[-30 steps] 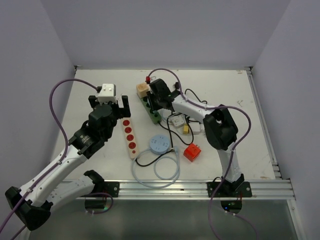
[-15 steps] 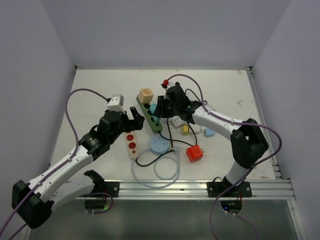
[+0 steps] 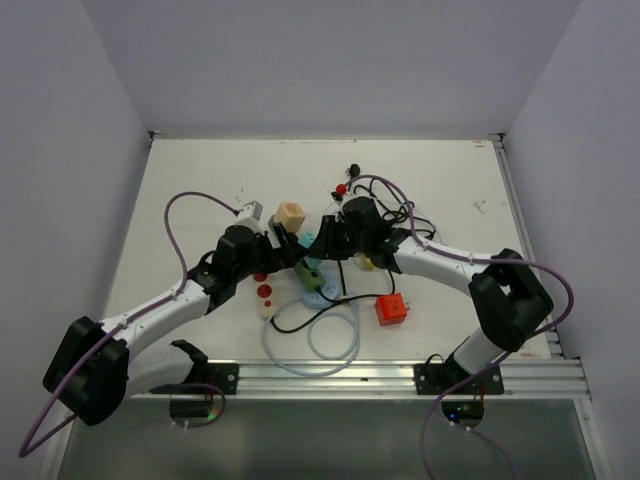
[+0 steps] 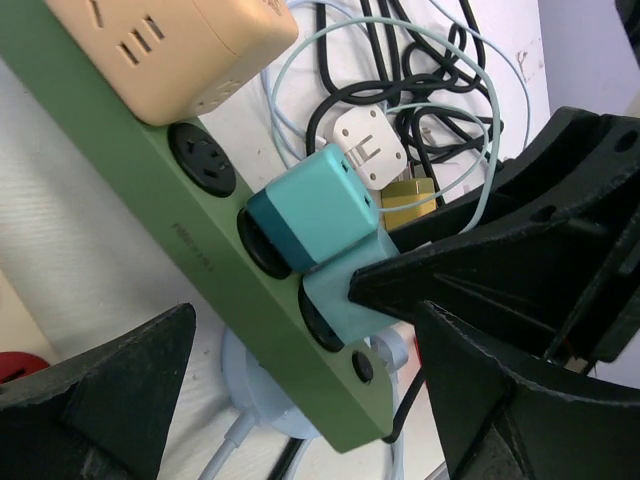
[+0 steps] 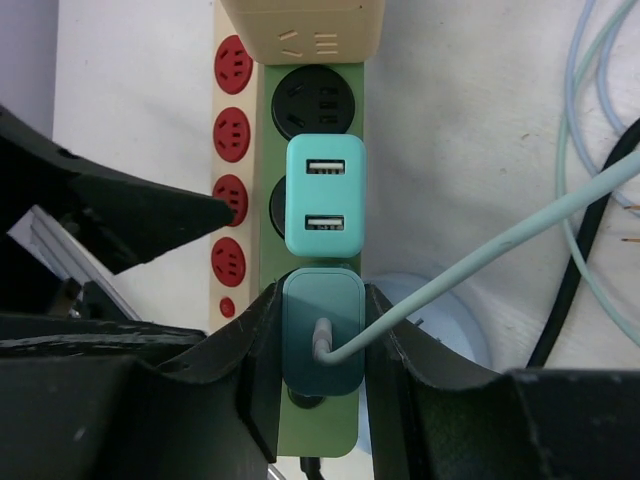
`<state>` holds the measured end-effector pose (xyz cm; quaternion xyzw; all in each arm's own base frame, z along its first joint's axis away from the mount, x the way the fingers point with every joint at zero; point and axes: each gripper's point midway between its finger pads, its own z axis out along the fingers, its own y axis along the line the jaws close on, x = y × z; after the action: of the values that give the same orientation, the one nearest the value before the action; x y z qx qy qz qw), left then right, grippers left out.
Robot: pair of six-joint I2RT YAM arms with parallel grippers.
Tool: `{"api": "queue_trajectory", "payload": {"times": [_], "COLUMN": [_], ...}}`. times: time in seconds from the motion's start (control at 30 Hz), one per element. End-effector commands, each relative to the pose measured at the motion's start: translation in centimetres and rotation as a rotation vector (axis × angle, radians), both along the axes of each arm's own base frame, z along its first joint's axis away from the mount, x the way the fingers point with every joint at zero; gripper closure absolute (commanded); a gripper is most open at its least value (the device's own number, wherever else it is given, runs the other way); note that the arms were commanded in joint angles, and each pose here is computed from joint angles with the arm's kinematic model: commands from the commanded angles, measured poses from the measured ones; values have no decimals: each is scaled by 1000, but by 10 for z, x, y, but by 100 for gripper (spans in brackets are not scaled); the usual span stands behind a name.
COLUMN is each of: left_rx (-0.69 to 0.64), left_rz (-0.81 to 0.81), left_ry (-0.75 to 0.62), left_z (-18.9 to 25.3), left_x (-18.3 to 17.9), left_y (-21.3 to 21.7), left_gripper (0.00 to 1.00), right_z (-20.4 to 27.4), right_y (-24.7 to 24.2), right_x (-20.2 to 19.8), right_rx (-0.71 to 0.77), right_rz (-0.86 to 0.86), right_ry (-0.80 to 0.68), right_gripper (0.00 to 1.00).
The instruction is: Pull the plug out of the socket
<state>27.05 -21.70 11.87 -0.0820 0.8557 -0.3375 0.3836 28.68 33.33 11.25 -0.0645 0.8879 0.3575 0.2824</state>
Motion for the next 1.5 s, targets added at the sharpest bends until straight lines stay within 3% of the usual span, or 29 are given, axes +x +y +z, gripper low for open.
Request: {"api": "queue_trajectory", "payload": {"times": [0.0,0.53,0.73,0.83,0.87,0.97,1.03,1.13,1.17,1.47], "left_rx": [-79,-19,-22,-22,-23,-28,-26,-31,-30,94], "left_rz": [-26,26,45,55,56,57,57,59,62,128], "left_ry": [-34,48,60,65,66,62,66,62,61,35], "left_z": [13,-33,-45,-50,-52,-51,-52,-50,-50,-49], "left_x": [10,2,1,1,1,2,2,5,5,16], "left_y": [-14,2,5,6,7,6,6,6,7,26], "left_gripper": [7,15,25,38,48,63,68,85,97,100], "right_z": [78,70,71,69,67,66,67,67,67,63], "right_y": [28,23,29,30,30,31,33,40,41,59], "right_x": [4,-11,-14,-17,-18,-21,-24,-30,-31,-42], "right_rx": [229,281,320,323,320,315,318,322,318,84], "right_rz": [32,-5,15,24,24,37,49,77,83,120], "right_ry": [-156,-118,-103,-93,-92,-95,-96,-97,-101,-179], "right_gripper": [100,100,100,100,100,100,100,100,100,100]}}
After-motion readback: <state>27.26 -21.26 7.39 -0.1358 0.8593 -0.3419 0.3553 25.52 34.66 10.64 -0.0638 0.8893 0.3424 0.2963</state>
